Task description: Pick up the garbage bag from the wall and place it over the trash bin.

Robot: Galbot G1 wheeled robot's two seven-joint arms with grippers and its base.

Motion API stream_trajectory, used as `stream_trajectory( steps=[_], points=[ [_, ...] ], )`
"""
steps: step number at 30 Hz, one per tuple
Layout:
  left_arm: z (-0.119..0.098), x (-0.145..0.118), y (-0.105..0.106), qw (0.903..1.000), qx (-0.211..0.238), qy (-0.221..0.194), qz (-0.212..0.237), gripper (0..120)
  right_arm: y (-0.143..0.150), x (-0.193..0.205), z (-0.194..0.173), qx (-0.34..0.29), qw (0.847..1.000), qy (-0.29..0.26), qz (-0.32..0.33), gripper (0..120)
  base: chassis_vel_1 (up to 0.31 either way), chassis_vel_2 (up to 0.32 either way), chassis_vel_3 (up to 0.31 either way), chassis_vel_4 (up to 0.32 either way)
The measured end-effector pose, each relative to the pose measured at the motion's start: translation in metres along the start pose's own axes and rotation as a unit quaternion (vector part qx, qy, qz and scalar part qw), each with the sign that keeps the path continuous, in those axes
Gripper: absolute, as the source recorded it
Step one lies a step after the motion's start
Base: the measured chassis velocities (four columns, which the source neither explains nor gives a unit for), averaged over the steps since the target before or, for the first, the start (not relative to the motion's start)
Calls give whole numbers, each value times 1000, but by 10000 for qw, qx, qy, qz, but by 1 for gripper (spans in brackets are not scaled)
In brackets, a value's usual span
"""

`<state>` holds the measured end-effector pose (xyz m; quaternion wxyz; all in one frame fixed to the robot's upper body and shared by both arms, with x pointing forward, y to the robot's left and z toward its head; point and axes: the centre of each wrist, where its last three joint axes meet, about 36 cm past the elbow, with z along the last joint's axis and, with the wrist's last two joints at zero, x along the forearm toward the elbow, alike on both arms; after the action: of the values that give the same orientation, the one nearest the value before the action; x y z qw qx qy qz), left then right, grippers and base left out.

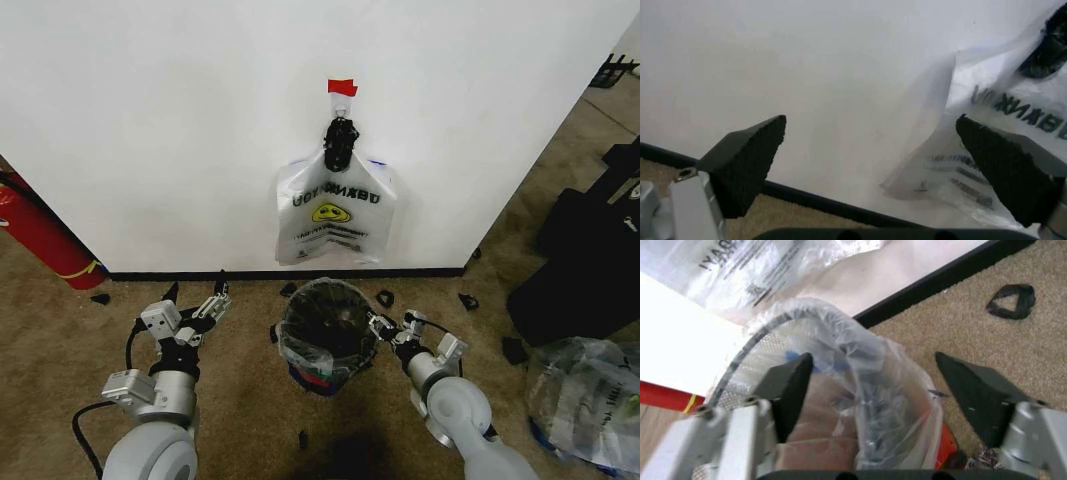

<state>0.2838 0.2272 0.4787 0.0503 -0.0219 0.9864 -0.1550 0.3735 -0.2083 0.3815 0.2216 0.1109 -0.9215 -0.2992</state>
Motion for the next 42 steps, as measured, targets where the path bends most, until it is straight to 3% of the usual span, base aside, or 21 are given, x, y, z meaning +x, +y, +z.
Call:
stream_trajectory(
  steps=[6,11,13,16,17,19,21,27,31,42],
  points=[
    [-1,1,0,10000,1,6,-1,100,-3,4,0,175,9998,-93,-23,96,0,0,0,0],
    [2,-2,6,9999,-132,-53,-28,100,-4,19,3,987,9902,-955,-238,100,0,0,0,0],
    [6,-5,10,9996,-255,-114,-13,100,-2,31,5,1440,9769,-1566,-192,100,0,0,0,0],
    [12,-9,16,9984,-484,-285,58,100,-1,48,7,2324,9415,-2440,84,100,0,0,0,0],
    [12,-9,16,9984,-484,-285,58,100,-1,48,7,2324,9415,-2440,84,100,0,0,0,0],
    [23,-16,25,9947,-881,-511,148,100,4,67,8,2708,9180,-2885,274,100,0,0,0,0],
    [32,-20,31,9911,-1142,-636,264,100,12,88,15,2842,9056,-3118,424,100,0,0,0,0],
    [38,-13,21,9887,-1196,-731,525,100,22,128,34,2989,8832,-3517,833,100,0,0,0,0],
    [43,-5,9,9881,-1173,-758,651,100,26,144,44,2873,8792,-3663,1010,100,0,0,0,0],
    [45,0,11,9848,-1410,-846,564,100,26,144,44,2862,8838,-3603,845,100,0,0,0,0]
  ],
)
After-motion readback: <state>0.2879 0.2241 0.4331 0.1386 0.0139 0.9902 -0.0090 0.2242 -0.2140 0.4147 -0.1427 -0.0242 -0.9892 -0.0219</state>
